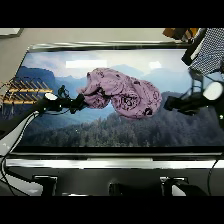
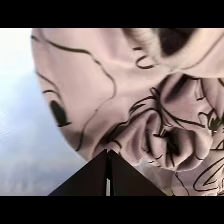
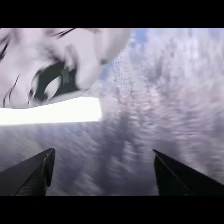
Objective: Fold the clothes and pants, and hang the long-sleeved shirts on hangers.
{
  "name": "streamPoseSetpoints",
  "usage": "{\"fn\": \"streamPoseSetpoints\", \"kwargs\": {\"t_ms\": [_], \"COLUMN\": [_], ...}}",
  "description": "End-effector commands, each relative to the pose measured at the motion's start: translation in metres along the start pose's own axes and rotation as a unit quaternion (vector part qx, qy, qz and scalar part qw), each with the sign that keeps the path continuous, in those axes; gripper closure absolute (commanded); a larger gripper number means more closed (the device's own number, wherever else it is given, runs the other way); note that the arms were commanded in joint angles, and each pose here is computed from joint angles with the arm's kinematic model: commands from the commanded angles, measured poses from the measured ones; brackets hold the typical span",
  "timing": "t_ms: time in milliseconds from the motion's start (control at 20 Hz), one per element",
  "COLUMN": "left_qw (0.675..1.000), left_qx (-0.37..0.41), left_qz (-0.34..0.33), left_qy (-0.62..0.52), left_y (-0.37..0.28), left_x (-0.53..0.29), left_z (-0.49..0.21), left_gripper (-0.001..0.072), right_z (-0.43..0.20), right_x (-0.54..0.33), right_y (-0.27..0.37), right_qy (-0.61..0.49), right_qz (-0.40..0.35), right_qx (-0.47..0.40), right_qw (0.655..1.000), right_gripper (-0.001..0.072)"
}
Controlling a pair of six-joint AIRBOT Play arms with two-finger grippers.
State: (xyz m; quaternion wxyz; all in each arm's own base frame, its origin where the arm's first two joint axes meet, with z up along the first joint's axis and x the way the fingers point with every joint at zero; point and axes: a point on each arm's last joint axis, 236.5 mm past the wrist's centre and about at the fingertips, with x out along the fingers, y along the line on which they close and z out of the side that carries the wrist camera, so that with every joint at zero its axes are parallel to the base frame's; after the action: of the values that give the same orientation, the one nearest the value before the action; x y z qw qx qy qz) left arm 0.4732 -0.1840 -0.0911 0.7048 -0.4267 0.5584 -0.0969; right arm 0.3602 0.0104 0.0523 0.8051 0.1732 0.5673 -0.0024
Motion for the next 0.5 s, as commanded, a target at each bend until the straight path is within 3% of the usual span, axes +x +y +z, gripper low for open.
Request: {"fn": "streamPoseSetpoints", "kwargs": {"t_ms": [0,50,100,200,250,450], "left_qw": [1.000,1.000,1.000,1.000,1.000,1.000], "left_qx": [-0.004,-0.004,-0.004,-0.004,-0.005,-0.010], "left_qz": [0.000,0.001,0.001,0.001,0.001,0.001], "left_qy": [0.007,0.007,0.007,0.007,0.009,0.005], "left_y": [0.004,0.005,0.005,0.005,0.006,0.009], "left_x": [-0.004,-0.004,-0.004,-0.004,-0.005,-0.008], "left_z": [0.001,0.001,0.001,0.001,0.001,0.006], "left_gripper": [0.0680,0.0644,0.0533,0.0102,0.0021,0.0020], "right_z": [0.021,0.019,0.013,0.004,0.003,0.009], "right_x": [0.029,0.044,0.062,0.095,0.110,0.155], "right_y": [-0.006,-0.004,0.001,0.013,0.019,0.036], "right_qy": [-0.040,-0.035,-0.020,0.011,0.015,0.008], "right_qz": [0.163,0.183,0.193,0.200,0.202,0.208], "right_qx": [0.177,0.187,0.190,0.184,0.181,0.210], "right_qw": [0.970,0.964,0.962,0.962,0.962,0.955], "right_gripper": [0.0015,0.0015,0.0015,0.0015,0.0015,0.0023]}}
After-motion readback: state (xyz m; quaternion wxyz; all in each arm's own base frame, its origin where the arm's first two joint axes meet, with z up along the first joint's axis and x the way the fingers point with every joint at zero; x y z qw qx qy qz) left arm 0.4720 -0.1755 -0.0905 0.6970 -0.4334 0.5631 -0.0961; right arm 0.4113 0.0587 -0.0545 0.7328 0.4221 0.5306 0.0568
